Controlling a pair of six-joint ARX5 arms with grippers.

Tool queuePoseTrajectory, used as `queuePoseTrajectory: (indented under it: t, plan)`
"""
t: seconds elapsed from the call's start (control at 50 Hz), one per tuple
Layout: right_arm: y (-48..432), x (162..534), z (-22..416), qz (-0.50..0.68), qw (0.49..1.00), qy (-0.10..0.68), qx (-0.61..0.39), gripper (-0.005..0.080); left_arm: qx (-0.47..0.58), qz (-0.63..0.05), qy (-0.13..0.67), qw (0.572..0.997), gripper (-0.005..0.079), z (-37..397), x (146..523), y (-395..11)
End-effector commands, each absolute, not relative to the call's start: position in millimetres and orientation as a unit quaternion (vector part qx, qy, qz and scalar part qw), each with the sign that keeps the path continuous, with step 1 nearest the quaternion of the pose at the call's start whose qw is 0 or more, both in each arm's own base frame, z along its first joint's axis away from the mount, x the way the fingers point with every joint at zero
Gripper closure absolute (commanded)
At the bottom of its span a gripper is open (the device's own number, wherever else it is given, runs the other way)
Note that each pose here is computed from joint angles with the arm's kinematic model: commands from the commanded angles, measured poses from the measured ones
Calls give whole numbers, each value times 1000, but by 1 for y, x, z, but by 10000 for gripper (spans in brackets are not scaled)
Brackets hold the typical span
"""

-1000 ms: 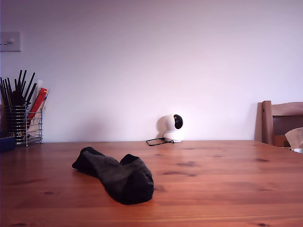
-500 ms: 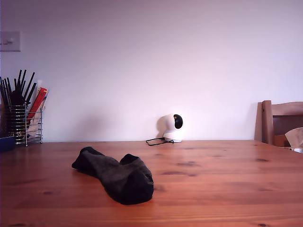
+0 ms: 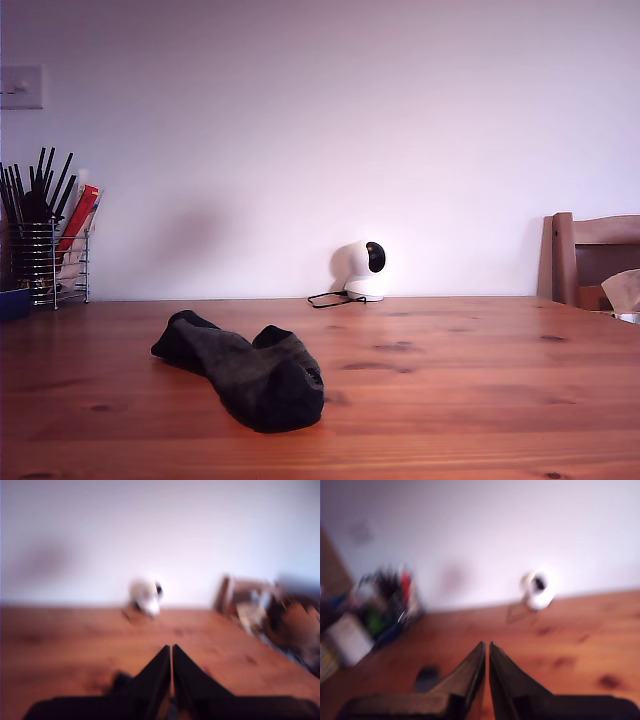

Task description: Fold the socks in front of you. After folding them, place them to the right side.

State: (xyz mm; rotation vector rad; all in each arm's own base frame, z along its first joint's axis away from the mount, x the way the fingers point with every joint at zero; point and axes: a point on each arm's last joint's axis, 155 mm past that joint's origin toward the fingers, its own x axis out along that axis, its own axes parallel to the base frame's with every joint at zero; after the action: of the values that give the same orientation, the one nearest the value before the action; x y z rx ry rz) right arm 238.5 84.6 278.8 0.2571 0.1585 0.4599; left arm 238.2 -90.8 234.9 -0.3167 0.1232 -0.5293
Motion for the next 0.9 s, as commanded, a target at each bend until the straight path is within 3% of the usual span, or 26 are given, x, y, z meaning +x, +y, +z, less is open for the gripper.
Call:
queuePoseTrajectory:
  t: [0.0, 0.48, 0.88]
  plan:
    - [92, 245, 275, 247, 954, 106, 132, 765, -159, -274, 81, 945, 761, 234, 244, -96]
    - [191, 261, 188, 408, 841, 334, 124, 765, -145, -367, 277, 876, 761, 162, 296, -142]
    - [249, 256, 150, 467, 800, 368, 81, 764, -83, -369, 341, 861, 761, 112, 362, -154]
